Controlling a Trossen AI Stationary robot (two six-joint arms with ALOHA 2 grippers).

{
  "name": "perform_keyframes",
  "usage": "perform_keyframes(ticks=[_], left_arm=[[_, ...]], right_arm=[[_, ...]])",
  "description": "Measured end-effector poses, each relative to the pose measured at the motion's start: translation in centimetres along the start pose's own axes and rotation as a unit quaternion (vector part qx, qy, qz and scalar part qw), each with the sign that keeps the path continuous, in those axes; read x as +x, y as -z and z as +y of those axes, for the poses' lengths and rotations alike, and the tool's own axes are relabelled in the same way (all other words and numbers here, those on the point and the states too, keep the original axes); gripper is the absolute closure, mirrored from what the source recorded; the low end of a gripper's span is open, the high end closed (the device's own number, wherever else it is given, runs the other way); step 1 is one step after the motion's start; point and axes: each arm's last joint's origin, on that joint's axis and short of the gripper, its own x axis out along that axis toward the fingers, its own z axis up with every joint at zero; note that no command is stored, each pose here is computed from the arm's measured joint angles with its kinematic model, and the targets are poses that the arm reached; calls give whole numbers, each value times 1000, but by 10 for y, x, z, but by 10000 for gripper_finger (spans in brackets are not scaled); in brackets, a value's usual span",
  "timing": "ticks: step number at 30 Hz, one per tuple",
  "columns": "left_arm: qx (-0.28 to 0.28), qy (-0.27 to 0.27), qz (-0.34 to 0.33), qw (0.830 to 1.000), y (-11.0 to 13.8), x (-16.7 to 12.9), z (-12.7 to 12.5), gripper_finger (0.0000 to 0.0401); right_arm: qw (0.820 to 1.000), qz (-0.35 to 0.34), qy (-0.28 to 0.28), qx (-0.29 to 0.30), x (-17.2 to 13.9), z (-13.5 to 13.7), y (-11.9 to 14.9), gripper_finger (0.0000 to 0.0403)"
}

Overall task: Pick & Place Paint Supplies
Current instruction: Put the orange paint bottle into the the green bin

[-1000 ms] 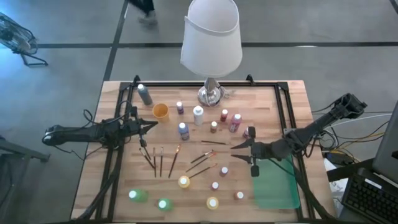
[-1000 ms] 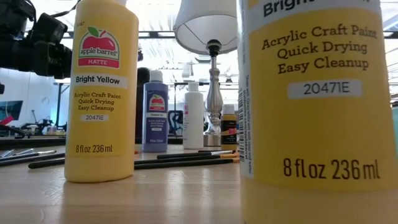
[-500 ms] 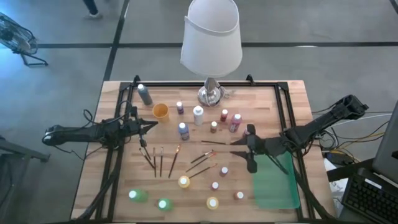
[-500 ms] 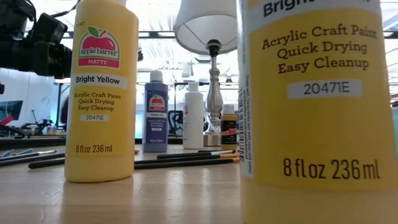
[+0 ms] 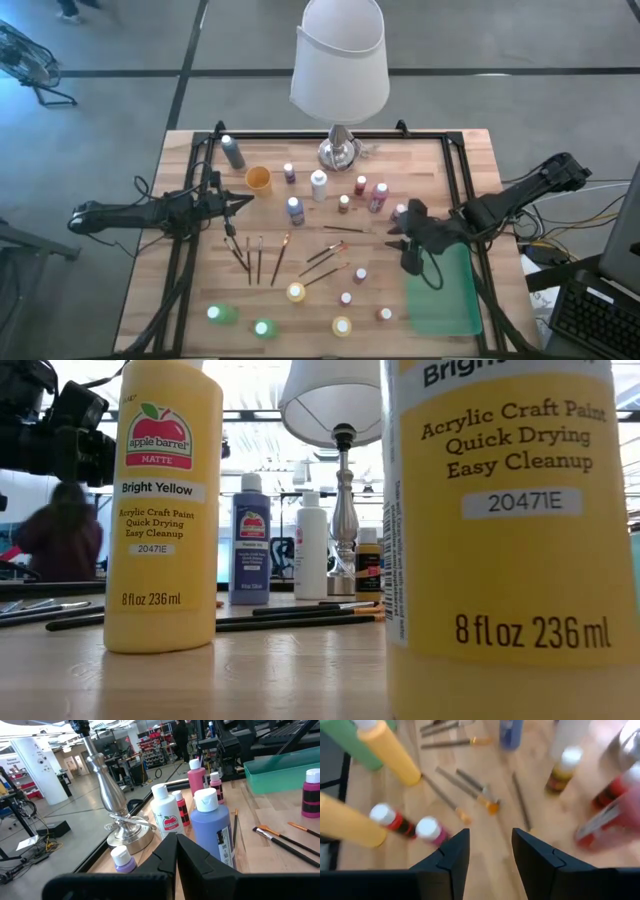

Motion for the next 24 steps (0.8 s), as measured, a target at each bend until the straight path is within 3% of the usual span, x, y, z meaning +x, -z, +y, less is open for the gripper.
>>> perform_keyframes(ticks=[5,15,24], left_arm=[[0,0,0,1000,0,0,0,388],[0,0,0,1000,0,0,0,388],[0,0,0,1000,0,0,0,388]], right_arm=[[997,50,-54,15,3,22,-7,256],[982,183,-20,-44,23,85,-2,229],[971,224,-33,-75,38,145,5,234]])
